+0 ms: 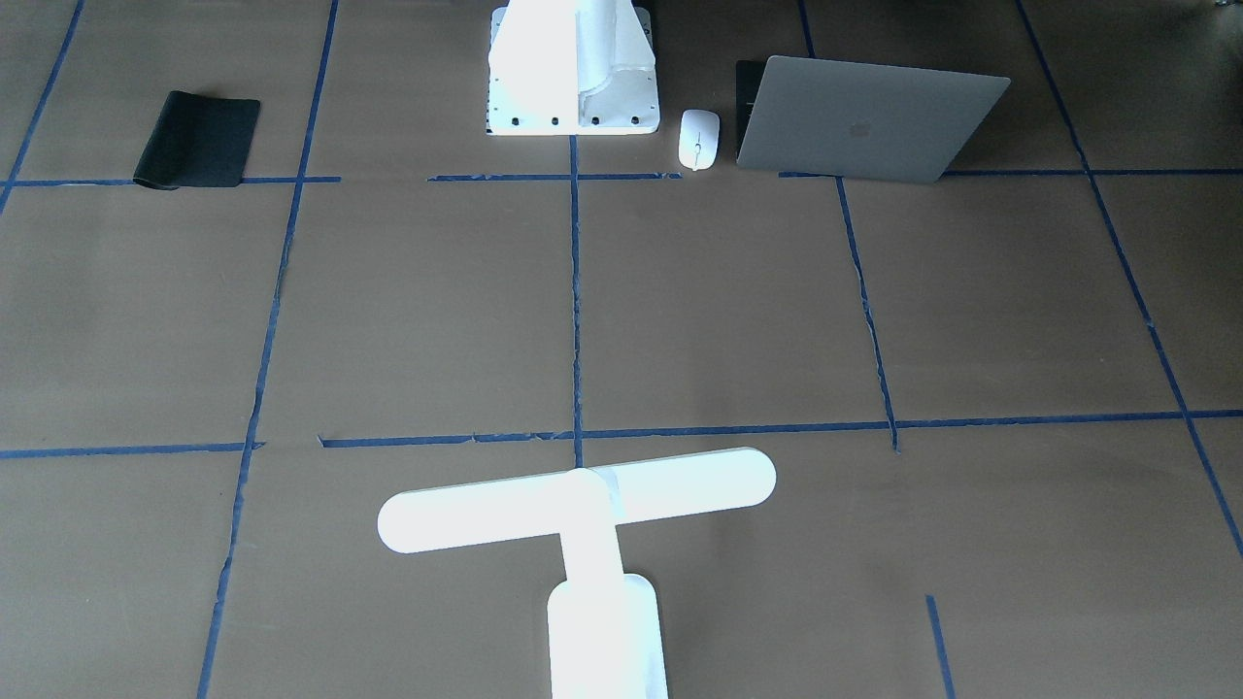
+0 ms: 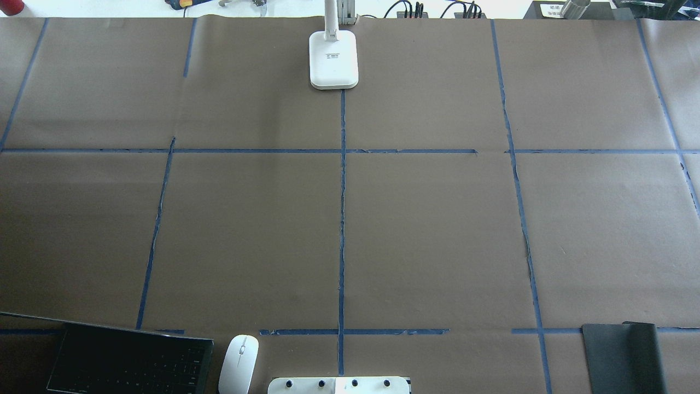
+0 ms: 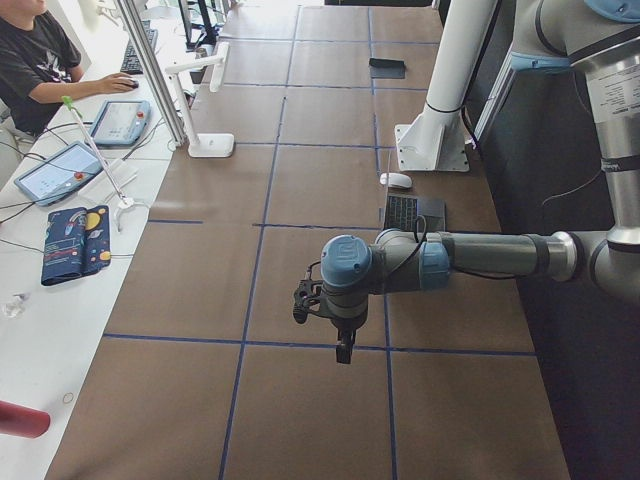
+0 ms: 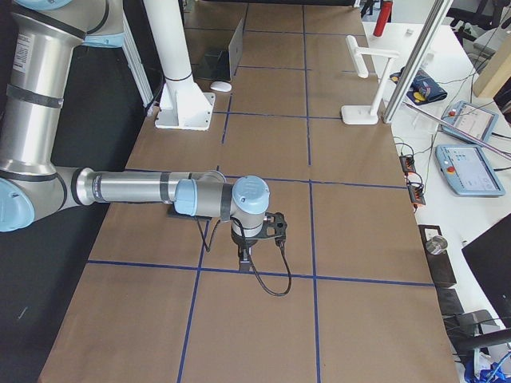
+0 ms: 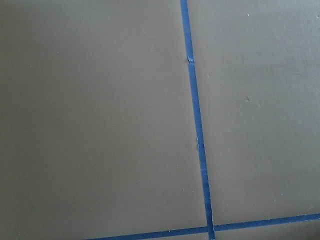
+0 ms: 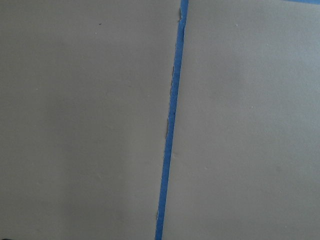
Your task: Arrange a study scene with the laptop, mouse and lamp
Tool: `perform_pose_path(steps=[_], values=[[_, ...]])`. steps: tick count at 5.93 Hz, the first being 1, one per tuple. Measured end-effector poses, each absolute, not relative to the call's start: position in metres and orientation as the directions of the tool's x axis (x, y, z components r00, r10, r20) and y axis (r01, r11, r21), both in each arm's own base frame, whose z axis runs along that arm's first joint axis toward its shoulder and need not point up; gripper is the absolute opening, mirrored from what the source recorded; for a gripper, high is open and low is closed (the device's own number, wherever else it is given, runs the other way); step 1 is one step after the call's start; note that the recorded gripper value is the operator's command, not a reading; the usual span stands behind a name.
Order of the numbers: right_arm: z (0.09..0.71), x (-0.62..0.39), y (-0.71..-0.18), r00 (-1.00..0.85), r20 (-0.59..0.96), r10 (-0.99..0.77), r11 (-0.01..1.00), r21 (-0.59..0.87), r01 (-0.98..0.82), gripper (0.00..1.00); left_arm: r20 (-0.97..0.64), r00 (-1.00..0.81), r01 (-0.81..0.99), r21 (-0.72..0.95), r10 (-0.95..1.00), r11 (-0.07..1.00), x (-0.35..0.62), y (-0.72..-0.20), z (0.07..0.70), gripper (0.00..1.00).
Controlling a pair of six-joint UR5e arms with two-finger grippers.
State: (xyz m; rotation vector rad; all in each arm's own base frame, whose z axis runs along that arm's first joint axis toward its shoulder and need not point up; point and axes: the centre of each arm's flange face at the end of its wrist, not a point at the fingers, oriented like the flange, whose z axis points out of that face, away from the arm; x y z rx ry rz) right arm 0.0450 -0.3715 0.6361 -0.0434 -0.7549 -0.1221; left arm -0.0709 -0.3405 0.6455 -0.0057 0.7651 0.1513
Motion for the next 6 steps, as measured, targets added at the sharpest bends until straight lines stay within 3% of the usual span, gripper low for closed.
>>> perform_pose_path(steps=[4,6], values=[[0.634,0.045,-0.373,0.721,0.686,-0.097,0.992,0.010,0.125,1.00,-0.689,0.711,-0.138,0.061,0.142,0.989,-0.071,-0.343,0.642,1.00],[0.631,0.045,-0.376,0.720,0.687,-0.100,0.992,0.015,0.124,1.00,-0.674,0.709,-0.136,0.159,0.208,0.978,-0.071,-0.384,0.606,1.00]])
